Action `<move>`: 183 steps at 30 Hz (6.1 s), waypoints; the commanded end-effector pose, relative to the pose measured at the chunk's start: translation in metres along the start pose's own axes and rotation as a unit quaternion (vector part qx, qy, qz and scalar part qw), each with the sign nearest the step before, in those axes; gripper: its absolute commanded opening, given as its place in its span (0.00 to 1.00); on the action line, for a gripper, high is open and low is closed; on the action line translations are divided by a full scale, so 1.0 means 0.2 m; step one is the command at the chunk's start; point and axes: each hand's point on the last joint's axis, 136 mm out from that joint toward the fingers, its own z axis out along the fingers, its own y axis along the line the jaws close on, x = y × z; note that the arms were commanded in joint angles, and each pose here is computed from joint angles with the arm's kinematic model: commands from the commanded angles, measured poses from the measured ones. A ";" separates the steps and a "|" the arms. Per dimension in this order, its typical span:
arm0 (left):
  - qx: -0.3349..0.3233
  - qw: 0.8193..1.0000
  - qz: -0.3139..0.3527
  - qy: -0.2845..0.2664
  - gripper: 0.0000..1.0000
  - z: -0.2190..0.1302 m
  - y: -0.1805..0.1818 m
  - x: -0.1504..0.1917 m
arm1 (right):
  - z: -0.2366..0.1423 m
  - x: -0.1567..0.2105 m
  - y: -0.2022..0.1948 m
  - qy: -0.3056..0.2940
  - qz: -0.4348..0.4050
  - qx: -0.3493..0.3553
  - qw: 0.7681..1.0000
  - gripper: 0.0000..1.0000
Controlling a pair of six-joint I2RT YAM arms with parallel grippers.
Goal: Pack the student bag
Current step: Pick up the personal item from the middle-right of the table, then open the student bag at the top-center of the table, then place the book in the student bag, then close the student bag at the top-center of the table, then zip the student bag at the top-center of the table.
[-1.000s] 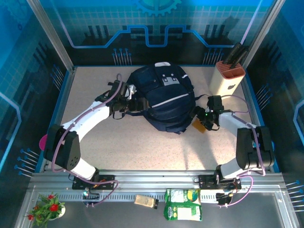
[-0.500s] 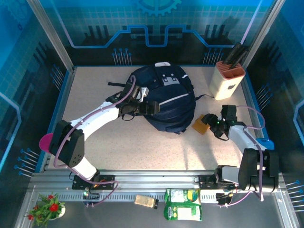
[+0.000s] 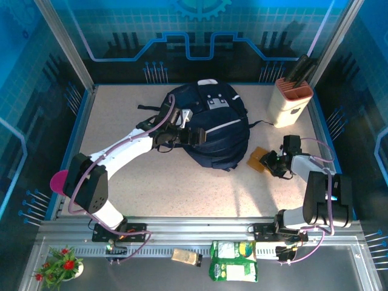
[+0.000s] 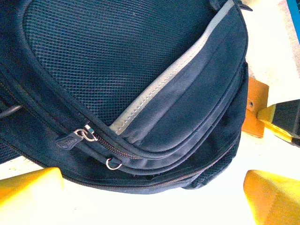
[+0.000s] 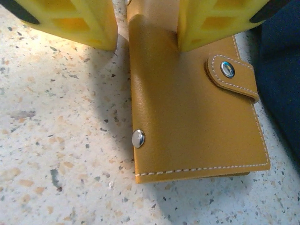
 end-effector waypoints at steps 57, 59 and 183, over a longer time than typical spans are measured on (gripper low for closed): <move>-0.067 0.959 0.232 0.147 0.21 0.49 -0.23 -0.16 | -0.52 -0.09 0.47 -0.117 -0.082 -0.212 0.967 0.13; -0.018 0.969 0.195 0.151 0.18 0.46 -0.26 -0.18 | -0.52 -0.08 0.50 -0.113 -0.087 -0.235 0.962 0.13; 0.178 0.945 -0.275 -0.016 0.00 0.22 0.07 -0.32 | -0.24 0.62 1.25 -0.154 -0.297 -0.065 0.940 0.62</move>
